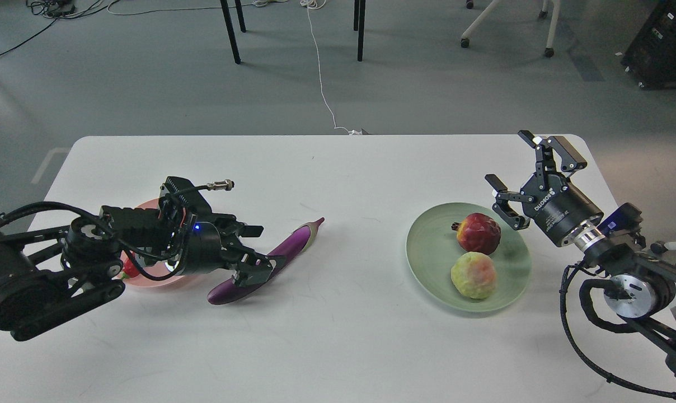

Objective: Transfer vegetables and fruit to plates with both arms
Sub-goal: 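Move the left gripper to the purple eggplant and grasp it, then carry the eggplant onto the pink plate and release it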

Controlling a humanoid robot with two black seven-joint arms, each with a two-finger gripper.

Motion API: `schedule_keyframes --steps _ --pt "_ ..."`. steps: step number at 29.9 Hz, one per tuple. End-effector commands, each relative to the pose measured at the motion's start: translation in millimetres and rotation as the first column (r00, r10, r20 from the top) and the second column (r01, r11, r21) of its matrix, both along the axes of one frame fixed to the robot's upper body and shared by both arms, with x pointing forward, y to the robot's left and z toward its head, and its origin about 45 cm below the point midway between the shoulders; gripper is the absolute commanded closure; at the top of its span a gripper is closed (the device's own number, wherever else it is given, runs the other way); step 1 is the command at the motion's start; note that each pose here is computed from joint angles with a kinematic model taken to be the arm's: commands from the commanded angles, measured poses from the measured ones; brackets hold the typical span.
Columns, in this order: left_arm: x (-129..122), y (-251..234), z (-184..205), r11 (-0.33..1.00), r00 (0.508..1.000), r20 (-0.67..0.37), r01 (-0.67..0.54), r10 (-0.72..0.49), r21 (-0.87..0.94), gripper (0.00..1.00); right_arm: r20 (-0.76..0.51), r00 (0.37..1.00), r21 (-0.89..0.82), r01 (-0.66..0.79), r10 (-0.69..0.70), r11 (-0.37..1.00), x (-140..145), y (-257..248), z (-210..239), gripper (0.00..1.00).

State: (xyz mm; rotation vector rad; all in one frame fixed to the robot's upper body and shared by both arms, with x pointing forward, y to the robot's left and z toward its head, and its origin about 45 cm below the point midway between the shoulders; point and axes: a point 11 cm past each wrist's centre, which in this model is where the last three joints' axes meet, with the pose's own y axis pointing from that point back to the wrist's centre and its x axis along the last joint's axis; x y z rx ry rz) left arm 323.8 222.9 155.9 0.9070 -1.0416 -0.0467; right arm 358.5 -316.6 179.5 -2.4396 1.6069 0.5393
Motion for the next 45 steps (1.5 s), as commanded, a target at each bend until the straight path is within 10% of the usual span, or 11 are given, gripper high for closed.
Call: schedule_keyframes --steps 1,12,17,37,45 --pt "1.4 0.2 -9.6 1.000 1.000 -0.010 -0.012 0.012 0.011 0.22 0.000 1.000 0.000 0.001 -0.001 1.000 0.1 -0.2 0.0 0.02" --pt "-5.2 12.0 -38.1 0.997 0.999 -0.034 -0.024 0.026 0.071 0.47 0.001 1.000 -0.007 0.005 -0.005 1.000 -0.2 -3.7 0.8 0.02" --pt "-3.6 12.0 -36.7 0.997 0.999 -0.029 -0.030 0.032 0.068 0.89 0.001 1.000 -0.007 0.005 -0.005 1.000 -0.2 -3.7 0.8 0.02" --pt "-16.9 125.9 18.5 0.960 0.963 -0.037 -0.263 0.267 0.094 0.86 0.001 1.000 -0.001 0.001 -0.001 1.000 0.3 0.3 0.1 0.02" --pt "-16.4 143.9 10.7 0.943 0.947 -0.042 -0.310 0.317 0.123 0.68 0.001 1.000 -0.004 0.001 -0.001 1.000 0.0 -1.0 0.5 0.02"
